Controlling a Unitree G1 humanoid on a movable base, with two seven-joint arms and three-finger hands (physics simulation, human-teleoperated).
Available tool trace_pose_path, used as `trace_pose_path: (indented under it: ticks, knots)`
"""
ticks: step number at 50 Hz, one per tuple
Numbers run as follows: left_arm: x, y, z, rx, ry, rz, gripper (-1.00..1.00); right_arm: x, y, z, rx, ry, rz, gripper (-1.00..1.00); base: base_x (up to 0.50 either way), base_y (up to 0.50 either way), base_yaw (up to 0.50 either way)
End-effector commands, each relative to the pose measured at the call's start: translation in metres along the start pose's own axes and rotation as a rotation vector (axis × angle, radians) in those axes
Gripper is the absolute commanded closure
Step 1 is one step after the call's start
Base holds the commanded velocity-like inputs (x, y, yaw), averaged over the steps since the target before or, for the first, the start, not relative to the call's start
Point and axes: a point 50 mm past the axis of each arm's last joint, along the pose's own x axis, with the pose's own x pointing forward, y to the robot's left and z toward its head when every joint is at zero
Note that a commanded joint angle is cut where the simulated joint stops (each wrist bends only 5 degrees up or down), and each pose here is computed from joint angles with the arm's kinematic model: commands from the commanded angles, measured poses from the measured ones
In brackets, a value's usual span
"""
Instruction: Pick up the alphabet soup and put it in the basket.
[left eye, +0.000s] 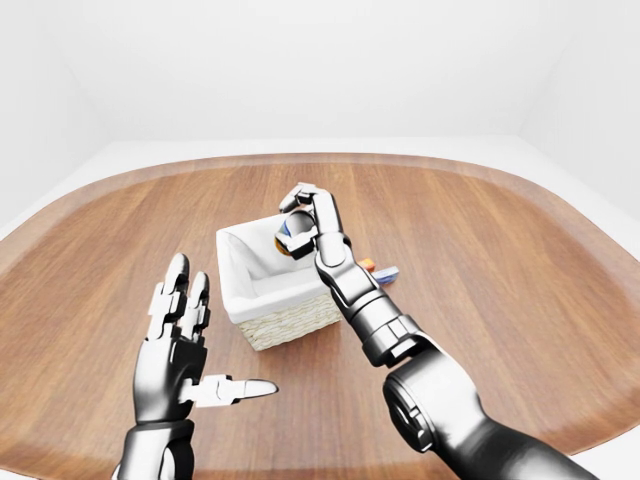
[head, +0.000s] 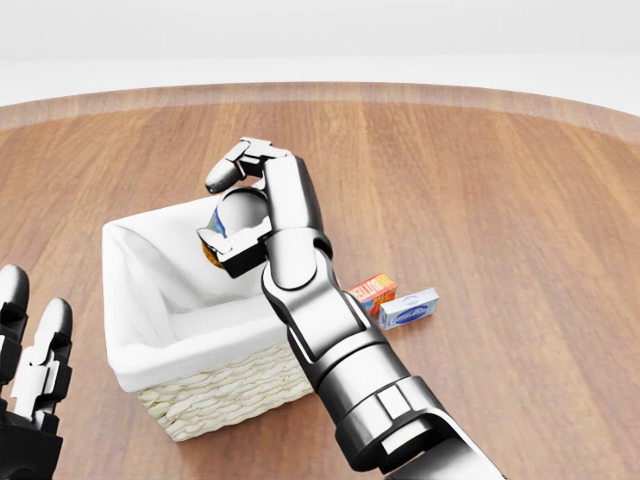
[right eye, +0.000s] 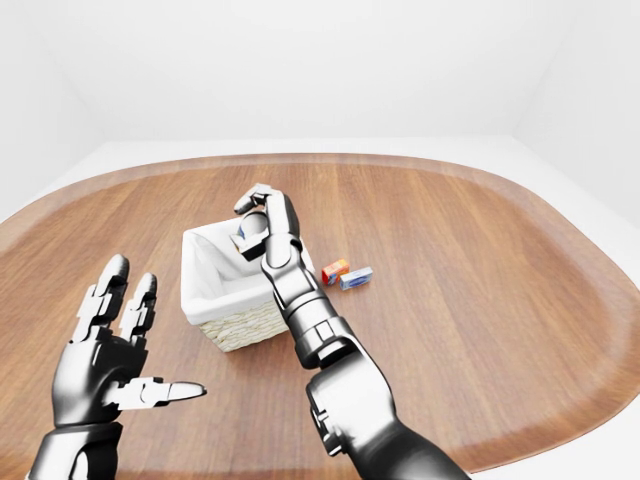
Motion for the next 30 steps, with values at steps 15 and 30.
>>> trace_pose_path:
  ticks: [15,30]
  knots:
    - [-0.003,0.002,0.004,-0.007,-0.008,-0.002,-1.0,-0.004,0.026,0.005,-0.098,-0.026,0.018,1.0,0.0,0.0,0.0]
    - [-0.002,0.003,0.004,-0.01,-0.009,-0.002,-1.0,-0.007,0.032,0.006,-0.111,-0.031,0.025,1.0,0.0,0.0,0.0]
